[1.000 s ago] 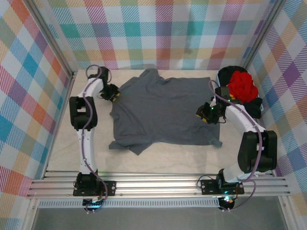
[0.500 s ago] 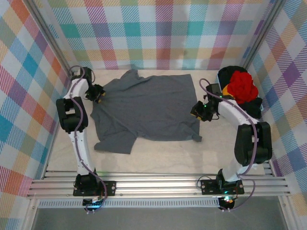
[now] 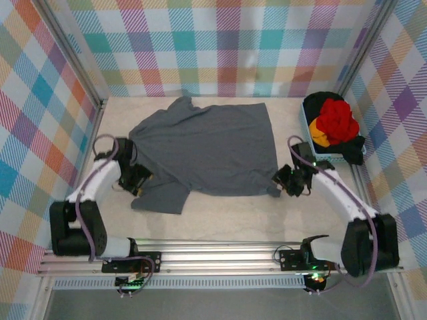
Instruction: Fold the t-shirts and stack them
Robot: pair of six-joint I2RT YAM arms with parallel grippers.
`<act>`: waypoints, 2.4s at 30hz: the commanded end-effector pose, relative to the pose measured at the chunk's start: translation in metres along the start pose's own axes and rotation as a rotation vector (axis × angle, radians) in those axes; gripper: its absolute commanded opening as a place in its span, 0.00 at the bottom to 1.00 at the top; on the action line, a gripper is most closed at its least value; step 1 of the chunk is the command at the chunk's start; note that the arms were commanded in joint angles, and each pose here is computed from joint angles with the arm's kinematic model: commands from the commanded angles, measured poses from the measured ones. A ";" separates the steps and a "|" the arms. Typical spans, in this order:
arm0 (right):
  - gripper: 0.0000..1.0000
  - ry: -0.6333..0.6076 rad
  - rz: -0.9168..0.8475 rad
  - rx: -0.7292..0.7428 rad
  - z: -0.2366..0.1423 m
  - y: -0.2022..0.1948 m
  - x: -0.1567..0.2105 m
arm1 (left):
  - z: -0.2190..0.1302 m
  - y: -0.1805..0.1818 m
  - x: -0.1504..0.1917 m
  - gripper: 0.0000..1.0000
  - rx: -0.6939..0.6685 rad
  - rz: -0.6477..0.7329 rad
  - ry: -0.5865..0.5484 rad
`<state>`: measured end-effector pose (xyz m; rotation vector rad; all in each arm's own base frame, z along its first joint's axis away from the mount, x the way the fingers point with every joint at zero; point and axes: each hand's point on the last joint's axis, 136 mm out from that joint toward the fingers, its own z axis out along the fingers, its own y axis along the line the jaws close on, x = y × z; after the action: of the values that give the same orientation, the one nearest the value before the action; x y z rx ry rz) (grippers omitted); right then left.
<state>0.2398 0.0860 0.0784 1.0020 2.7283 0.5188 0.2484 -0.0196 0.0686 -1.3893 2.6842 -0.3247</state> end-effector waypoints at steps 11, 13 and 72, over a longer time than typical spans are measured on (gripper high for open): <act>0.43 0.072 0.444 -0.114 0.012 0.001 0.020 | -0.020 0.048 0.008 0.81 -0.052 -0.092 -0.042; 0.42 0.069 0.443 -0.112 0.013 0.003 0.018 | -0.027 0.051 -0.007 0.80 -0.052 -0.101 -0.076; 0.05 0.034 0.512 -0.020 0.057 -0.009 -0.006 | -0.010 -0.016 -0.060 0.00 0.136 -0.019 -0.135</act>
<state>0.2530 0.0927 0.0219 1.7186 2.4769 0.6587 0.2886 0.0258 0.0648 -1.3698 2.5220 -0.3520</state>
